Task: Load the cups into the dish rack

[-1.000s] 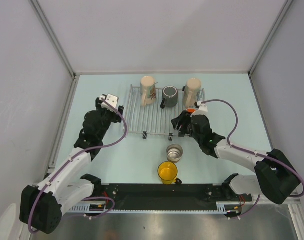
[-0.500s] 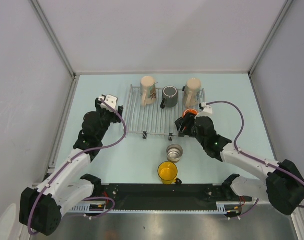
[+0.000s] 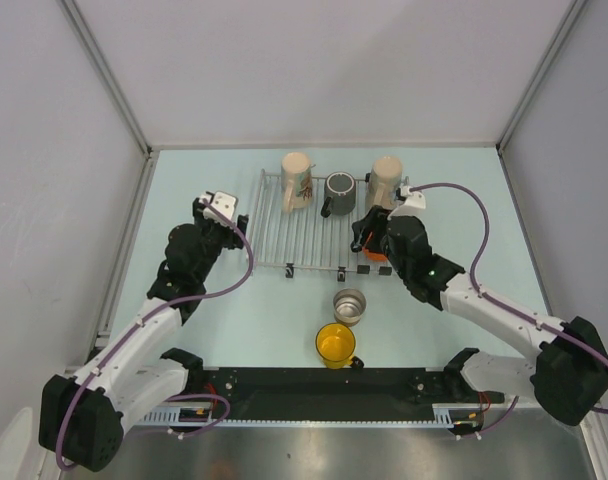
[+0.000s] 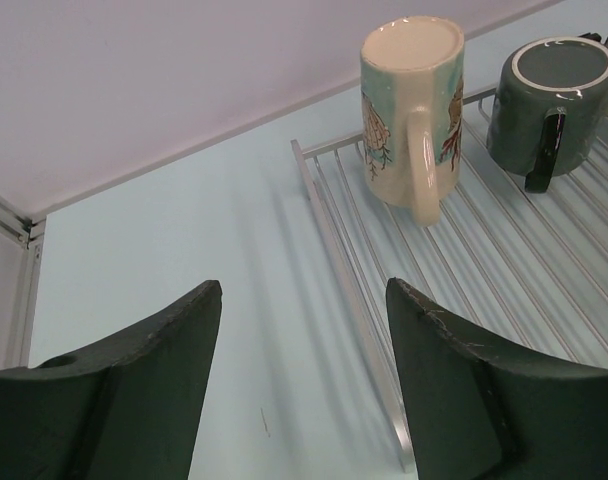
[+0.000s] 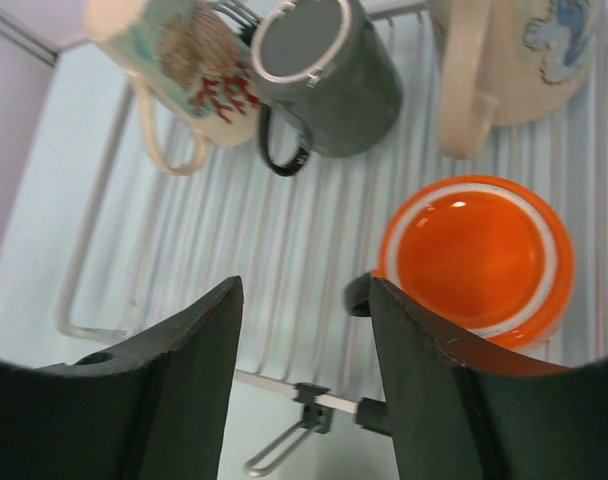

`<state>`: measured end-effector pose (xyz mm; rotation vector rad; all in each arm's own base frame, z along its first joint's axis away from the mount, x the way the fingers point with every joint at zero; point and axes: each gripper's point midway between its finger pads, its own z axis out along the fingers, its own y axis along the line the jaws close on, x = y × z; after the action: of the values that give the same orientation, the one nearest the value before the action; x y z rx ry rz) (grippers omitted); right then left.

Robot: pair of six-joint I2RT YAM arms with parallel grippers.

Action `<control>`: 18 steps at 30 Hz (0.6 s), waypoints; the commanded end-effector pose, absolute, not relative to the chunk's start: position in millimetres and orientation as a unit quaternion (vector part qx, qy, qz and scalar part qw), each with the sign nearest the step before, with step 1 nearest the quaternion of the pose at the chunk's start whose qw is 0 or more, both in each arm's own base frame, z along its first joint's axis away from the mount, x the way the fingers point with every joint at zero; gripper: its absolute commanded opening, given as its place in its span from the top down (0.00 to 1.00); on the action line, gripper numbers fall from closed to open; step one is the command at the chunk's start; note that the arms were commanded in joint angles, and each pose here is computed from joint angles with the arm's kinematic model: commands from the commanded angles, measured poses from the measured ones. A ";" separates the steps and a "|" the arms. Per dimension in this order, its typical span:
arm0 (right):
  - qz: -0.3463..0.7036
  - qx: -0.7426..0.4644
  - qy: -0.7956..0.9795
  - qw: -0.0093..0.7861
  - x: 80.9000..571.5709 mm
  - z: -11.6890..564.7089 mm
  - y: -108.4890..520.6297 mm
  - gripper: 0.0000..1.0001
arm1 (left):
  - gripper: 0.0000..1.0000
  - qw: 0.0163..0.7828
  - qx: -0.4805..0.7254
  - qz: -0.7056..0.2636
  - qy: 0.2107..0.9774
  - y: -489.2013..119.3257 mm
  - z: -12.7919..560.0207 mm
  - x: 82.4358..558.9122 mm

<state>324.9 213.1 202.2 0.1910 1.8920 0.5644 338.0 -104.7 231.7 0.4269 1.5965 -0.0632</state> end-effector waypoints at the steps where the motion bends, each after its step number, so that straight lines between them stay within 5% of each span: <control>1: 0.204 0.085 0.810 0.543 333.5 188.2 199.3 0.44 | 0.28 0.686 0.199 -0.059 0.698 -112.1 243.9 330.0; 18: 0.188 0.124 0.840 0.493 368.7 135.1 173.3 0.43 | 0.28 0.650 0.307 -0.115 0.685 -140.4 257.1 286.3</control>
<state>363.0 175.6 157.7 0.2899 1.9731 0.4702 302.5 -127.1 232.4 0.5887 1.6115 -0.2134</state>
